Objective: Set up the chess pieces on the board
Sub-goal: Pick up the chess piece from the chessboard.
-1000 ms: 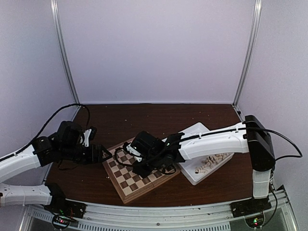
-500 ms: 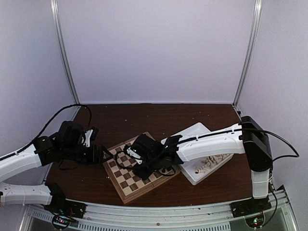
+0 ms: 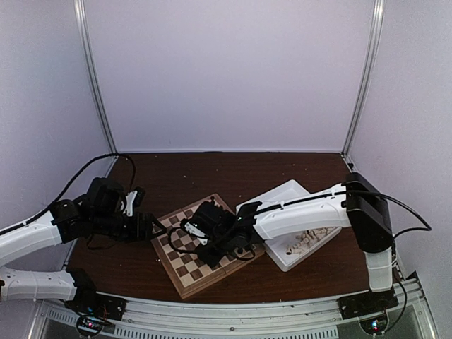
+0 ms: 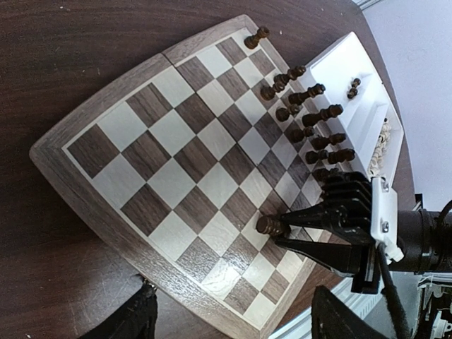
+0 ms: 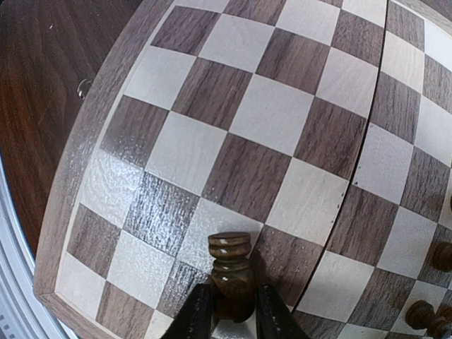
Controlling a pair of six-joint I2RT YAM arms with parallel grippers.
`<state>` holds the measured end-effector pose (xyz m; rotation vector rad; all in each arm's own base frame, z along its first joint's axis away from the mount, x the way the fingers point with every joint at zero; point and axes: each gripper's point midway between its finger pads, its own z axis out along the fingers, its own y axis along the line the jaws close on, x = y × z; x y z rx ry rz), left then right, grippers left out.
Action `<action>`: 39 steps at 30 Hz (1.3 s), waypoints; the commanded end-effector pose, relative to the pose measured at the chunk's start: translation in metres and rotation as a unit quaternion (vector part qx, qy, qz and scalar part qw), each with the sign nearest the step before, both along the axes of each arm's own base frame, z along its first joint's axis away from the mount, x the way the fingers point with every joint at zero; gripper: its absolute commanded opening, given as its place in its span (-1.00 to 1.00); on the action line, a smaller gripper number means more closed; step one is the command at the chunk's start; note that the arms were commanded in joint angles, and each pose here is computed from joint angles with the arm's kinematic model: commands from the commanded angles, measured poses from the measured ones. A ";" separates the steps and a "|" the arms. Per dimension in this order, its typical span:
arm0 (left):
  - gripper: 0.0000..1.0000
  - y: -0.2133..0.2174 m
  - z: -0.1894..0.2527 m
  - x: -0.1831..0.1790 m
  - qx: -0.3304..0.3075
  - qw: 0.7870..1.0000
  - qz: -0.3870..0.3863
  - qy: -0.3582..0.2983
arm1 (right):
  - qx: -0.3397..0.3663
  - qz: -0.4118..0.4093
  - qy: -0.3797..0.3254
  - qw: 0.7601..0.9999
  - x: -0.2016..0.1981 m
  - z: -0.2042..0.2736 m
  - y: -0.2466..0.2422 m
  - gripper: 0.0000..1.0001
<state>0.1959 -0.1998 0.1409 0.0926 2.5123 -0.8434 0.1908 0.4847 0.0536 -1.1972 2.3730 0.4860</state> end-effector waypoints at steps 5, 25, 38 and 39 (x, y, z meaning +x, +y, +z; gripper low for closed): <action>0.49 -0.005 0.014 0.007 -0.015 0.999 -0.008 -0.028 | -0.007 0.000 -0.010 1.000 0.002 0.009 0.002 -0.64; 0.51 -0.032 0.037 0.004 -0.135 0.963 -0.097 -0.213 | -0.003 -0.013 0.121 0.993 -0.028 0.070 -0.030 -0.69; 0.50 -0.061 0.068 -0.054 -0.099 0.792 -0.362 -0.481 | 0.050 0.022 0.196 0.979 -0.040 0.121 -0.034 -0.66; 0.50 -0.064 0.065 -0.052 -0.075 0.784 -0.369 -0.493 | 0.055 0.025 0.203 0.977 -0.042 0.123 -0.033 -0.66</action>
